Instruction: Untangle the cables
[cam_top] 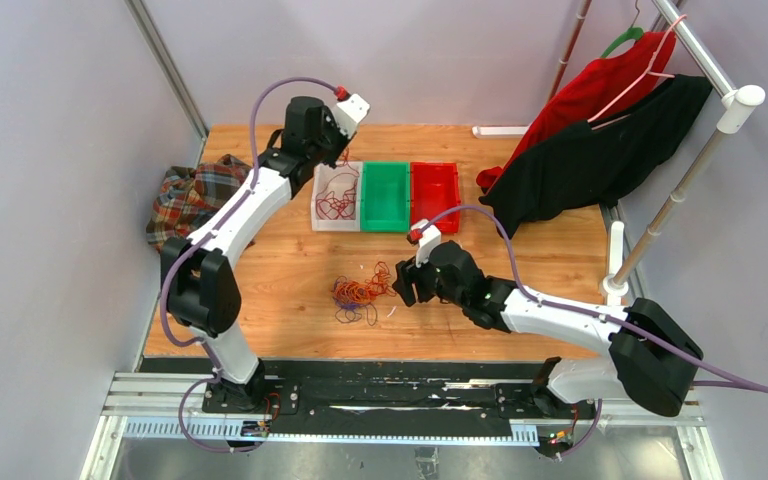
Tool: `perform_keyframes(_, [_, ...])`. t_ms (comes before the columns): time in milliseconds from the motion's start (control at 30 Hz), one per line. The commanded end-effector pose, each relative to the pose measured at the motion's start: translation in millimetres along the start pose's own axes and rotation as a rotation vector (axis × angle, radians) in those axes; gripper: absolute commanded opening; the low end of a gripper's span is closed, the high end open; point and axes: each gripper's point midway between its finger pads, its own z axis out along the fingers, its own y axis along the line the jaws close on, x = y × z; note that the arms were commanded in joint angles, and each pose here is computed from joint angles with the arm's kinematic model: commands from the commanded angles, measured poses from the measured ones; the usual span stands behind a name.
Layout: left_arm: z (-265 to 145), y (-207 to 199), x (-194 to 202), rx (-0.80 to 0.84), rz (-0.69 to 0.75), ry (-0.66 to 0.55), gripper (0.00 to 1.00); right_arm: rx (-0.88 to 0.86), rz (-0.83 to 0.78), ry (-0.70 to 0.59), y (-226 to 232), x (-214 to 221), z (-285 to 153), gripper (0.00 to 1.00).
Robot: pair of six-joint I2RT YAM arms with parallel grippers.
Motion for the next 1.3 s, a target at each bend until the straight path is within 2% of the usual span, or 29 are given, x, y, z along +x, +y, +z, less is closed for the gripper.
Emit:
perform_keyframes(0, [8.2,-6.3,38.9,-0.005,0.050,0.109,0.00,0.034,-0.007,0.001,-7.6,-1.6,-1.6,0.61])
perform_keyframes(500, [55.8,-43.9,128.2,0.061,0.089,0.276,0.00,0.079,0.055,-0.013,-24.2,1.0,-9.7,0.62])
perform_keyframes(700, [58.5,-60.5,144.6,0.074,0.121,0.289,0.02,0.083,0.075,-0.034,-29.1,-8.3,-13.8,0.62])
perform_keyframes(867, [53.1,-43.9,119.0,0.052,0.103,0.297,0.32,0.109,0.096,-0.046,-33.8,-16.6,-17.4,0.66])
perform_keyframes(933, [43.9,-38.5,101.2,0.065,0.066,0.275,0.49,0.137,0.108,-0.040,-39.3,-18.9,-19.5,0.69])
perform_keyframes(1033, [24.0,-41.1,73.4,0.125,0.032,0.236,0.80,0.120,0.112,-0.059,-36.4,-24.8,-21.8,0.70])
perform_keyframes(1167, [-6.9,-44.4,51.2,0.187,0.005,0.232,0.99,0.098,0.112,-0.060,-32.7,-28.5,-19.9,0.71])
perform_keyframes(1267, [-31.5,-45.8,40.6,0.218,-0.019,0.242,0.98,0.067,0.105,-0.048,-27.2,-31.0,-14.0,0.71])
